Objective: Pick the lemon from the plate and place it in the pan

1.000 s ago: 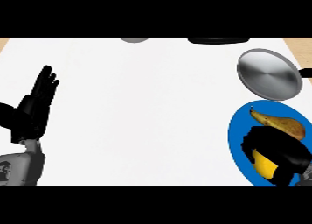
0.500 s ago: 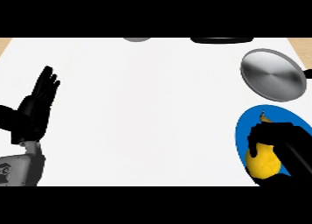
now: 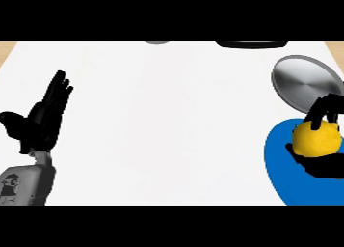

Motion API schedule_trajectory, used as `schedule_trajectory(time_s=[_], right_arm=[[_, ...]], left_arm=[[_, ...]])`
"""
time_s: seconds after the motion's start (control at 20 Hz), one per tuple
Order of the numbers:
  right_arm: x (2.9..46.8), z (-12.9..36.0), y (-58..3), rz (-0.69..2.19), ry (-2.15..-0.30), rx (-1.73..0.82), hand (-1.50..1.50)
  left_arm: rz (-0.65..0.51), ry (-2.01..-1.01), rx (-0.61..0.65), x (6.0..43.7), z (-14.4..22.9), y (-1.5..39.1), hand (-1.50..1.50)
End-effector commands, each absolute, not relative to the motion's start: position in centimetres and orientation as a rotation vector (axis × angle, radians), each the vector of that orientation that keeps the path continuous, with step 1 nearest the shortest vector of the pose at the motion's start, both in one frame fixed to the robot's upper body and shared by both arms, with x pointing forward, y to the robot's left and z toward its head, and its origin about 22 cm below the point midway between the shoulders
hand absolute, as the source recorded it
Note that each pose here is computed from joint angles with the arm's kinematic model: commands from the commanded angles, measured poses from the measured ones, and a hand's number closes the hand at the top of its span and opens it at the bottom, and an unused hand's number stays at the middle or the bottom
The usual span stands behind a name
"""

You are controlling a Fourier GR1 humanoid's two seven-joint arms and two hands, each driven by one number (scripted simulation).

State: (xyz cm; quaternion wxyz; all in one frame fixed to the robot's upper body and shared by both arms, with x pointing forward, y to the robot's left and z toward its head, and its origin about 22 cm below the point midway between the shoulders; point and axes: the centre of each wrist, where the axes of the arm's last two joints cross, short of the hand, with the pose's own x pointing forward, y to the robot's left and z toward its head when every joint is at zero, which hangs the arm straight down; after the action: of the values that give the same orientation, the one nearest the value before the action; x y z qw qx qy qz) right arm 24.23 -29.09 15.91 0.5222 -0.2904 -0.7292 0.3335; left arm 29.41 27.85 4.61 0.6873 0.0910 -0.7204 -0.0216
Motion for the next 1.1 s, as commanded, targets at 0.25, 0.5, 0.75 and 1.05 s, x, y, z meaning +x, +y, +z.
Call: schedule_trajectory(time_s=[0.25, 0.5, 0.75, 1.05], right_arm=[[32.1, 16.9, -38.1, 0.644, -1.709, -0.813, 1.50], [35.3, 15.0, -41.3, 0.692, -1.657, -0.935, 1.50], [37.6, 12.8, -42.0, 0.651, -1.614, -1.082, 1.50], [37.0, 11.0, -45.5, 0.623, -1.583, -1.091, 1.50]], left_arm=[[-0.058, -1.627, 0.202, 30.1, 4.5, 27.2, 0.00], [-0.068, -1.619, 0.172, 30.7, 4.8, 26.6, 0.00], [-0.106, -1.640, 0.159, 31.2, 4.8, 25.5, 0.00], [-0.102, -1.672, 0.141, 31.5, 5.6, 25.8, 0.00]])
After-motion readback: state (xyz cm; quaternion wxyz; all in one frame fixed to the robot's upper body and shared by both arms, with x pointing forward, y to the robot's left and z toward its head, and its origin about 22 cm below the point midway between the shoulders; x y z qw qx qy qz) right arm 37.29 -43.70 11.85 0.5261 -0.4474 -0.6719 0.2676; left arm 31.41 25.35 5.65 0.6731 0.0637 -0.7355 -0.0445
